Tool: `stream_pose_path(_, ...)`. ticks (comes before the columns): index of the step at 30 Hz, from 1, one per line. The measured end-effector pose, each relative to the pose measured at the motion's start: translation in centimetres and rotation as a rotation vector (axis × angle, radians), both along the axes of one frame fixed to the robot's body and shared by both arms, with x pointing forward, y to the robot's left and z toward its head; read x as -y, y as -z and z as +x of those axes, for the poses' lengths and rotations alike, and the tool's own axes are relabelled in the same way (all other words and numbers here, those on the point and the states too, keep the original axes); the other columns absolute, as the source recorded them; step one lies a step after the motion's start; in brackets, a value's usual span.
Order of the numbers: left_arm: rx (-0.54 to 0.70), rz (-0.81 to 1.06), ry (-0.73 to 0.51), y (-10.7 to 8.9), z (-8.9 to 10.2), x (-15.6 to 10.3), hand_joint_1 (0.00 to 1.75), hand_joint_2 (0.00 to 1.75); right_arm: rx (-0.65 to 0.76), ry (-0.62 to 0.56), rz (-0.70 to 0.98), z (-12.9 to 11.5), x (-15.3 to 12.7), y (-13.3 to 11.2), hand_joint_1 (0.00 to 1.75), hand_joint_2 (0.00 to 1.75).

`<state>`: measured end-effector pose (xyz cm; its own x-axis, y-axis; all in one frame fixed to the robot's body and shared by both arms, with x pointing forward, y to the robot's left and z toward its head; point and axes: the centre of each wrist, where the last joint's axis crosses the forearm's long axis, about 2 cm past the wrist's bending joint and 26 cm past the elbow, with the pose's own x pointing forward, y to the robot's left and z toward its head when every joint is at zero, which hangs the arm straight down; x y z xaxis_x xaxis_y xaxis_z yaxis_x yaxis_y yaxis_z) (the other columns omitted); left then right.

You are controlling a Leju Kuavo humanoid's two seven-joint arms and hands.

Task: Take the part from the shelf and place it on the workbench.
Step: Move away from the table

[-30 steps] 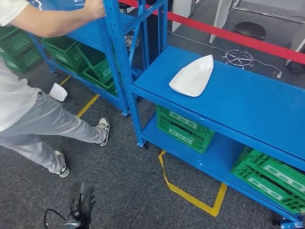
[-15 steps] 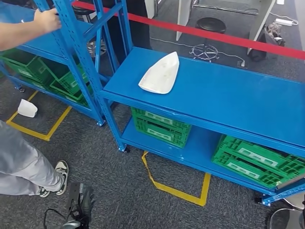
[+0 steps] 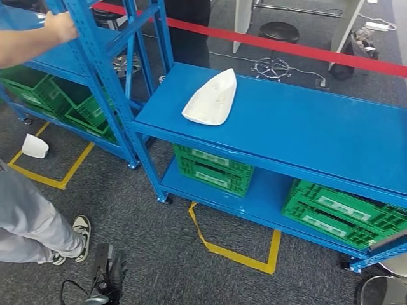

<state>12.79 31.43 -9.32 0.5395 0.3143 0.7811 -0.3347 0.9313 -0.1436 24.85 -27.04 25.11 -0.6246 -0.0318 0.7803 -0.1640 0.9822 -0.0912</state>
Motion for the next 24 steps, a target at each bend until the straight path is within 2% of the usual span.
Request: stream_pose_path(24,-0.001,0.018,-0.017,-0.01,-0.06,-0.55,0.00,0.00,0.009,-0.017,0.021,0.12,0.11,-0.03,0.00,0.00)
